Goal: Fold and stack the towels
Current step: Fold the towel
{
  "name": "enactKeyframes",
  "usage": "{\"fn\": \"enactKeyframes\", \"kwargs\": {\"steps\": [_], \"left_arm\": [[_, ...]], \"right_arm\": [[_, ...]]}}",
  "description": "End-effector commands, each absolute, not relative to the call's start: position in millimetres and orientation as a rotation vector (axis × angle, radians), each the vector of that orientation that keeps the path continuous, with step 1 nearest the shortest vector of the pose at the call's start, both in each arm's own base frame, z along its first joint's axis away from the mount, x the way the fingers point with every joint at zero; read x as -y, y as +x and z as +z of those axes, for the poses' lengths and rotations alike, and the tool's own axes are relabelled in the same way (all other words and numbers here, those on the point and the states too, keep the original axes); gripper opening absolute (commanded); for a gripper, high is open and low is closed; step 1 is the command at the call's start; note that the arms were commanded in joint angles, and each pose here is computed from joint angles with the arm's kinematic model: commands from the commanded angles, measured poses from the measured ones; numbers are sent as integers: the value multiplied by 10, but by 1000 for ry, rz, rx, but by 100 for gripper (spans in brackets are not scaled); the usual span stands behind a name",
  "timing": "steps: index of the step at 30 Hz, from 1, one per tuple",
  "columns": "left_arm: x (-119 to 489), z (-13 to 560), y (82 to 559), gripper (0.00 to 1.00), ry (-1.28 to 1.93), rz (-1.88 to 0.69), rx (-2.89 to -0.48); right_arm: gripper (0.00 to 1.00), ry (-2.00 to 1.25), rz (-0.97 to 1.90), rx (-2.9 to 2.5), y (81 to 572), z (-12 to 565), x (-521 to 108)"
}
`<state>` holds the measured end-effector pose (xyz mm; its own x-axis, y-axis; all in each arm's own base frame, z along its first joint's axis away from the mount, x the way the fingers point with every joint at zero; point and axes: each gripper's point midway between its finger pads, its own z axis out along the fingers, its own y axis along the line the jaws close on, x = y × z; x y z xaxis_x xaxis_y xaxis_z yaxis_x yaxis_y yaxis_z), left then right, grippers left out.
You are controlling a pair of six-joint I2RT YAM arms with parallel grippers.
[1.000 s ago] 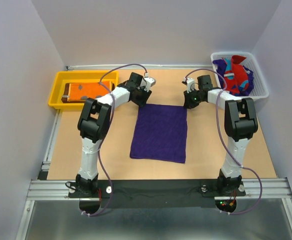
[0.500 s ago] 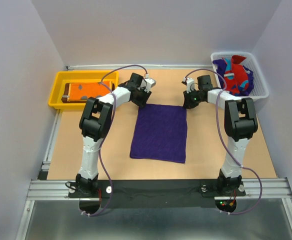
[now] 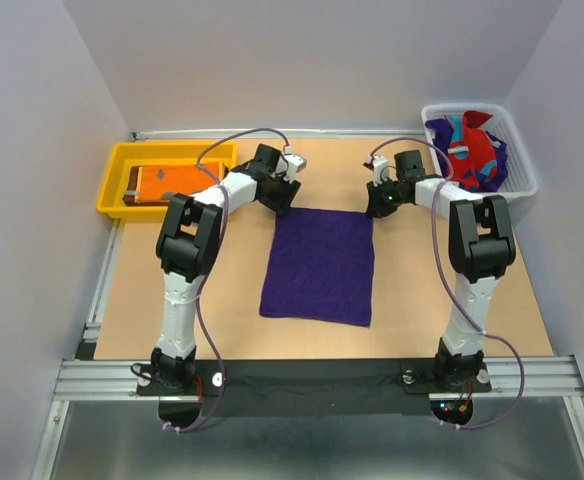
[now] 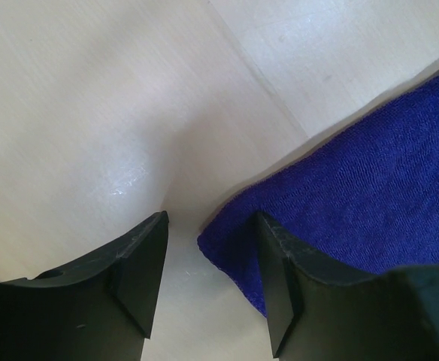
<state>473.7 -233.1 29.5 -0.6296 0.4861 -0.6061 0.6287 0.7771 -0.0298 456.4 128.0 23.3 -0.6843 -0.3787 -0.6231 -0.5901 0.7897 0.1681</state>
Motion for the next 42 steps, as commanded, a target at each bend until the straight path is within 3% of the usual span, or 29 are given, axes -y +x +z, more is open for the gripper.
{"fn": "enactKeyframes", "kwargs": {"steps": [1,4,9,15,19,24,35,42], "left_arm": [[2189,208,4711,61,802,-284,-2439],[2207,215,4697,58,812,-300,-2436],[2200,109,4579,40,824,-334,-2480],[2159,34,4548,27,839,-319,-2508],[2177,52,4575,23,844,-324,-2494],[2192,250,4715,1,833,-320,-2434],[2278,972,5231,0,798,-343,-2192],[2245,1106,5235,0,802,-328,-2140]], "right_arm": [[0,-735,475,-2592,4146,-178,-1166],[0,-733,472,-2589,4152,-160,-1165],[1,-733,469,-2586,4150,-144,-1162],[0,-733,477,-2575,4182,-116,-1181],[0,-742,491,-2543,4255,-39,-1219],[1,-751,466,-2474,4493,156,-1249],[0,-766,355,-2311,5110,650,-1265],[1,-787,304,-2233,5216,960,-1301]]}}
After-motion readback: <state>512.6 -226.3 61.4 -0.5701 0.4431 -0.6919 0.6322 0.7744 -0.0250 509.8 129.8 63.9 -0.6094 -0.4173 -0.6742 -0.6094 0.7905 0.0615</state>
